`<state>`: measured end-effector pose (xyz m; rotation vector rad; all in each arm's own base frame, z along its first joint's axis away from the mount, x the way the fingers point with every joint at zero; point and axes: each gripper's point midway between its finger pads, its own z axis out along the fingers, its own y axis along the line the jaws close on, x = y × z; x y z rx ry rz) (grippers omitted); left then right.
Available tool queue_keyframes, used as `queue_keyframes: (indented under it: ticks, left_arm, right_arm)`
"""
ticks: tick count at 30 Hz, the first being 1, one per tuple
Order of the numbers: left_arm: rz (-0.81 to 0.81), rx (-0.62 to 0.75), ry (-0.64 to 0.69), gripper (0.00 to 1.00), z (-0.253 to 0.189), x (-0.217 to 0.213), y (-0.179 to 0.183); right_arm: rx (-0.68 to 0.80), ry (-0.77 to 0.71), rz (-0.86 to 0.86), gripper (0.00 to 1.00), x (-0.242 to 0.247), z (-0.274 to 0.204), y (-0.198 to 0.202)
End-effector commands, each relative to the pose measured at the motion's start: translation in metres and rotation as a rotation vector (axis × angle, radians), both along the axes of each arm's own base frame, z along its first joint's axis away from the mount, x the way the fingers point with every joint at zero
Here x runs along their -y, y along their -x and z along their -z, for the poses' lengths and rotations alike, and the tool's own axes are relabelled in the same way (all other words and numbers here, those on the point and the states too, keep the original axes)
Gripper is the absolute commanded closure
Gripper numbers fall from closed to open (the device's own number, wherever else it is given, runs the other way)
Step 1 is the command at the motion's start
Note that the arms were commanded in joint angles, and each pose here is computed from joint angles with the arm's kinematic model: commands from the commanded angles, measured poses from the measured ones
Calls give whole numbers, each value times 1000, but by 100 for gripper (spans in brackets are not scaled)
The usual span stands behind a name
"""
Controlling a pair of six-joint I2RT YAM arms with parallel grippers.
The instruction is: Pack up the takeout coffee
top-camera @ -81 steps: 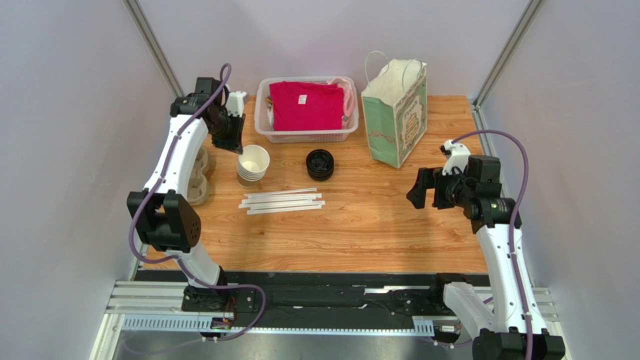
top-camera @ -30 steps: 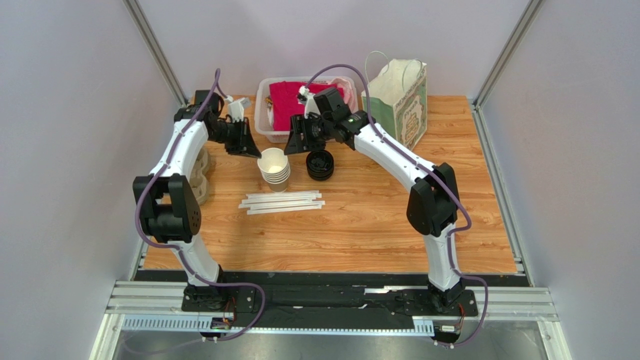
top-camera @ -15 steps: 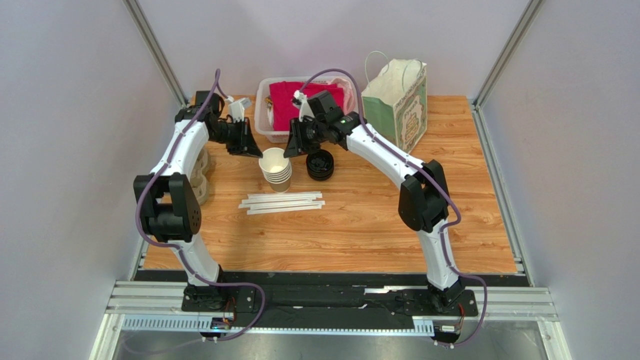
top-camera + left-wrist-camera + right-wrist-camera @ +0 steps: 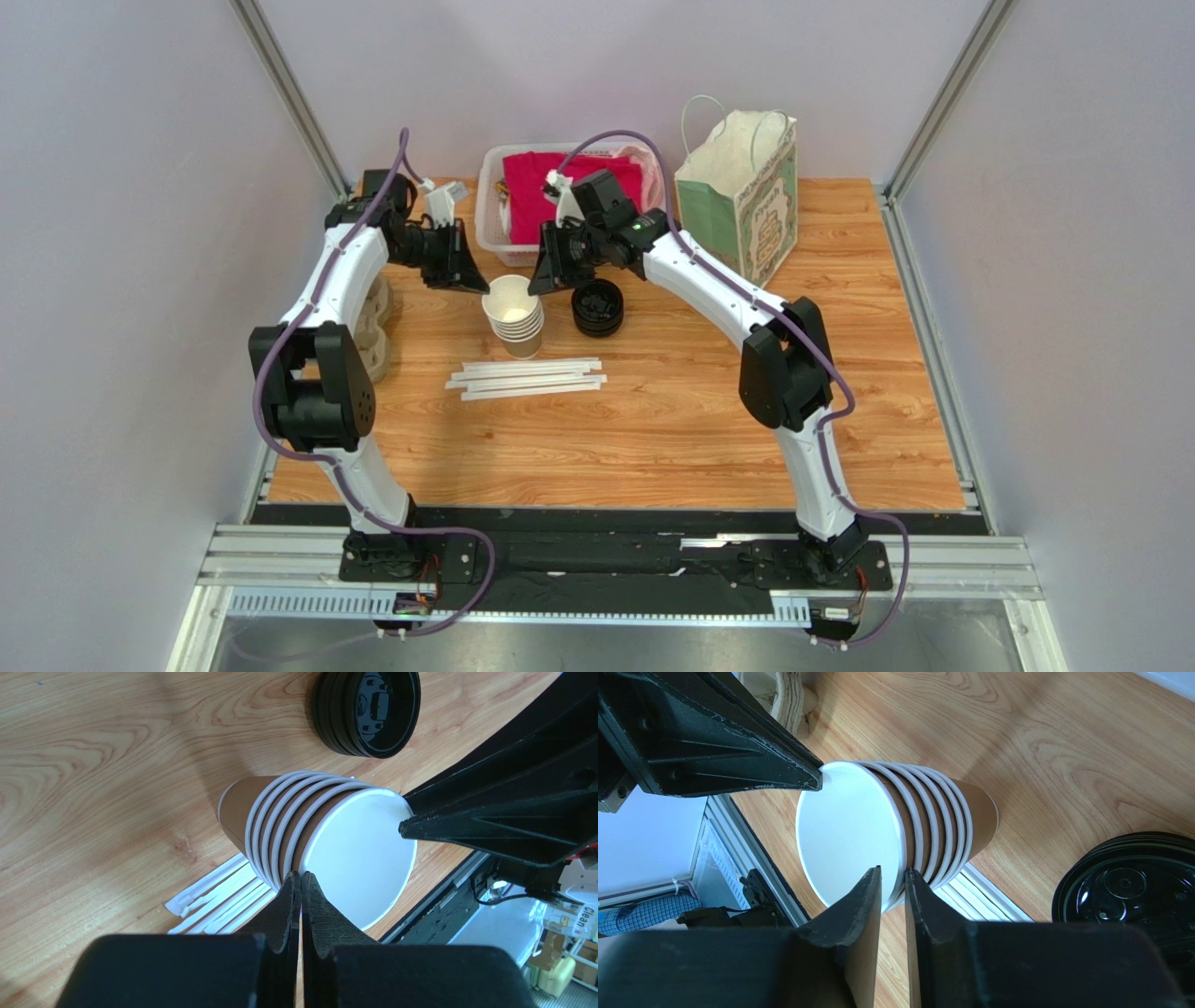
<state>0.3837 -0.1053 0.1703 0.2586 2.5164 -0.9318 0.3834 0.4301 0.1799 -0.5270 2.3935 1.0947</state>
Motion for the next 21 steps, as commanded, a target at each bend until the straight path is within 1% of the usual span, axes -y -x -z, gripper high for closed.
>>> queue_keyframes:
  ticks: [1,2,3,5,6,8,9,10,11,12,13,14,15,18,21]
  left_arm:
    - [13,17,35,100,-4,4,-3]
    - [17,19,34,100,-4,4,-2]
    - [19,20,33,100,-4,4,-2]
    - [23,18,33,100,-3,4,-1]
    - [24,16,32,96,-3,4,0]
    - [15,17,45,87,-6,1,-1]
    - [6,16,62,77,-9,-1,-1]
    - [1,25,83,71,-14,-4,-3]
    - [-2,24,154,66,-26,-1,-1]
    - [-34,31,197,58,-34,-10,-5]
    - [-38,38,234,55,-40,-12,-4]
    - [-17,59,298,51,-54,-9,0]
    - [-21,87,319,44,-60,-13,-2]
    - [-2,108,356,41,-70,-8,6]
    - [-20,61,376,41,-64,-5,13]
  right_arm:
    - [32,-32,-2,84,-8,-16,-3]
    - [33,-26,2,89,-8,-15,-4]
    - [33,-26,6,98,-7,-15,-4]
    - [32,-25,8,100,-6,-15,-4]
    - [31,-25,10,100,-6,-15,-4]
    - [25,-30,18,100,-5,-18,-5]
    - [23,-37,25,100,-4,-20,-7]
    - [9,-49,29,100,-3,-23,-6]
    - [8,-57,28,100,-3,-26,-6]
    - [4,-64,36,100,0,-28,-8]
    - [-6,-81,25,100,-1,-31,-6]
    - [-18,-97,31,100,0,-35,-6]
    - [-18,-109,27,100,-1,-38,-6]
    - [-37,-129,14,100,-4,-40,-3]
    - [-54,-143,8,100,-6,-40,-1]
